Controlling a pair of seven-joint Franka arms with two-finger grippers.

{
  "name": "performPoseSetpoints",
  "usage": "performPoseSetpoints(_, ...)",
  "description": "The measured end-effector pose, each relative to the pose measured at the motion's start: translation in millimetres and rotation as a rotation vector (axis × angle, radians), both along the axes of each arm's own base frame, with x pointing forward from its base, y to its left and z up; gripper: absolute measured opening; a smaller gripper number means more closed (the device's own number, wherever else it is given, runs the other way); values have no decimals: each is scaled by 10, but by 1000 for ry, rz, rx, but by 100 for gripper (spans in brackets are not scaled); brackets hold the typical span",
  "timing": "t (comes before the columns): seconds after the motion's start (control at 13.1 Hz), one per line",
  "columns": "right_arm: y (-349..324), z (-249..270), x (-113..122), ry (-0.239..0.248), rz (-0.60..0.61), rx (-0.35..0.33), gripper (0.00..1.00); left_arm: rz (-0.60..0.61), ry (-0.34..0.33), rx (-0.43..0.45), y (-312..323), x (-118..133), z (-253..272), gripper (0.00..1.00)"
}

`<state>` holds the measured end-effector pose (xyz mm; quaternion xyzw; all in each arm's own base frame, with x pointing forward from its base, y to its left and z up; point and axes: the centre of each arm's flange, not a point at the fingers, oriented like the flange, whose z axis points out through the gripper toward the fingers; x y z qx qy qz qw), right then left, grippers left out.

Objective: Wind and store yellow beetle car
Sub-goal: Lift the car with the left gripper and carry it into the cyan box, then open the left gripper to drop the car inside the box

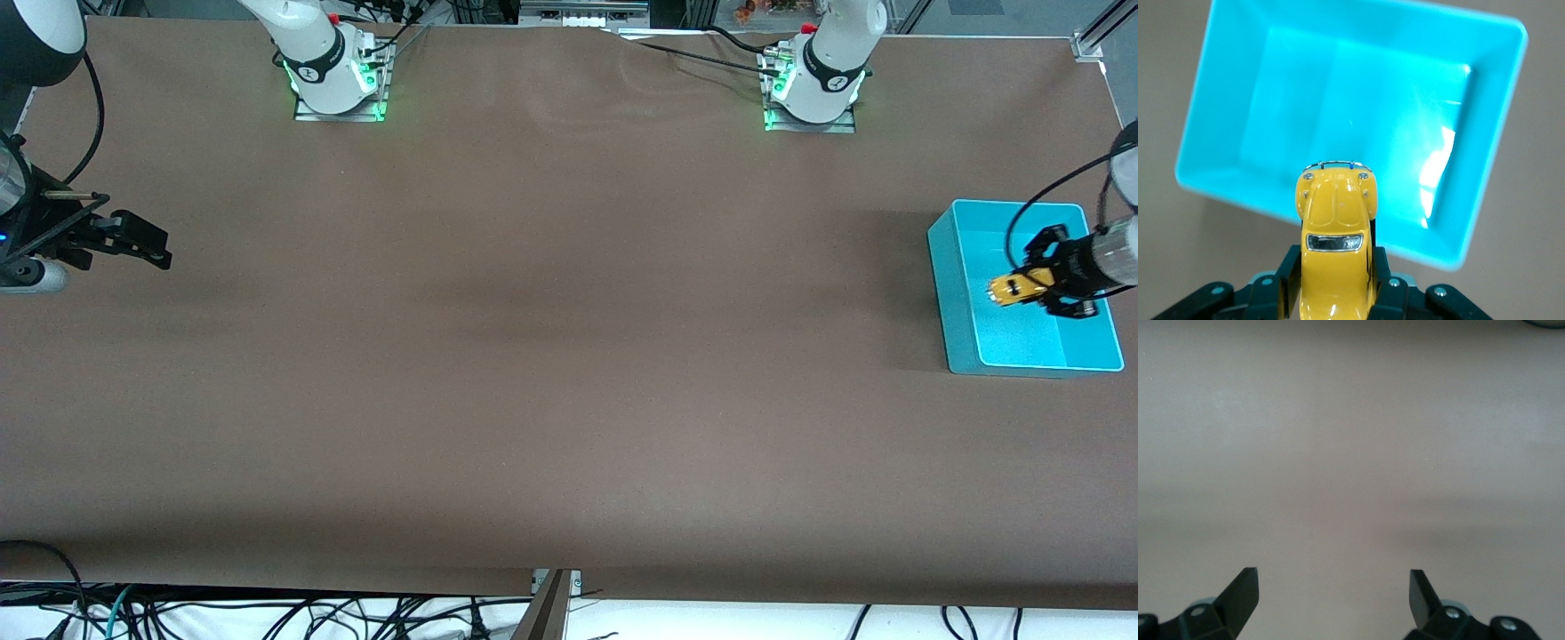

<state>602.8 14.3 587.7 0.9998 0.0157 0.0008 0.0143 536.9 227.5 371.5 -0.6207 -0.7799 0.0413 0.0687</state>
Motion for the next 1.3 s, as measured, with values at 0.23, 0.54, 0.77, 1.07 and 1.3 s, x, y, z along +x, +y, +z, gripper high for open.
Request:
performPoseSetpoints(0.23,-1,-1,0,0,0,0,100,-21,17,-40,807,-401,-410,46)
performPoseSetpoints(0.54,1,-1,0,0,0,0,100,4,-44,-22,1031,-768,-1053,46)
performPoseSetpoints(0.77,2,0,0,0,0,0,100,17,-65,-16,973,-1018,-1362,46)
performPoseSetpoints(1.07,2,0,0,0,0,0,100,5,-67,-24,817,-1136,-1555,46)
performPoseSetpoints(1.3,2,0,0,0,0,0,100,0,-66,-30,737,-1218,-1659,46)
